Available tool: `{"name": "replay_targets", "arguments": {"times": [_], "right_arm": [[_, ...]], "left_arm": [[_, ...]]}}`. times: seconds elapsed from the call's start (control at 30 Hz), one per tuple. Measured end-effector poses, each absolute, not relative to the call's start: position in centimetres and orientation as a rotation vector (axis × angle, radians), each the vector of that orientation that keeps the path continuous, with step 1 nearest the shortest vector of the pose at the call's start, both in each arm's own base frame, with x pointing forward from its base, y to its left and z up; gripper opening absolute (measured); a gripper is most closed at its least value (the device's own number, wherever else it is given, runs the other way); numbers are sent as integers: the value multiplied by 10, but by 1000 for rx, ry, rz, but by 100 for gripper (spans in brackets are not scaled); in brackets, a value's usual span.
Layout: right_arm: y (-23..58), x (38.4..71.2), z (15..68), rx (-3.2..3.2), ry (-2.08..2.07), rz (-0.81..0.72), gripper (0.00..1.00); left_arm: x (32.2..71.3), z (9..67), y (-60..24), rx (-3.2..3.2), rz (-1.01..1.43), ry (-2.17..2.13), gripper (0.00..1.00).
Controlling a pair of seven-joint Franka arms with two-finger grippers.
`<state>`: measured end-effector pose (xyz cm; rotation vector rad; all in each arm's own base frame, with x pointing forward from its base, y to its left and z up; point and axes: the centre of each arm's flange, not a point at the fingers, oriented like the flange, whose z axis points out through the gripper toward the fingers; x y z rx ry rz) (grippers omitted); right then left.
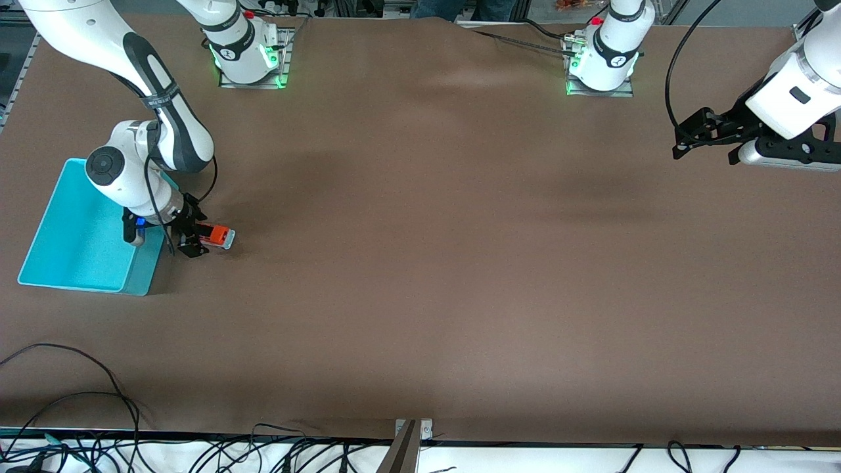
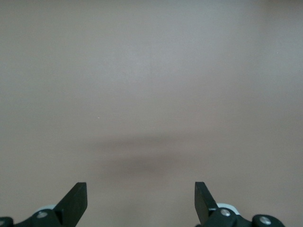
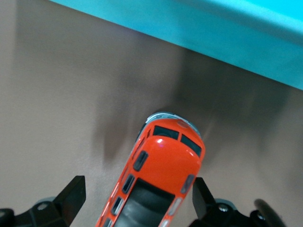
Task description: Wind up bus and store in blue box
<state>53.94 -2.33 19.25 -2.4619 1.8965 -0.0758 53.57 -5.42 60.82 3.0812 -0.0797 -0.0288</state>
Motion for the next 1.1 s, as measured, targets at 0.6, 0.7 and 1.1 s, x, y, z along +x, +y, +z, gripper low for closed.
{"name": "replay_targets", "arguments": {"times": [0.6, 0.7, 1.1], "right_arm": [[-23, 540, 191, -2461, 1890, -85, 56], [-22, 541, 192, -2462, 1885, -87, 56], [-20, 554, 235, -2541, 1706, -193, 56]], "left_arm": [[544, 617, -46, 3080, -118, -61, 100], [545, 617, -46, 3080, -119, -59, 100], [548, 618, -46, 3080, -82, -59, 100]]}}
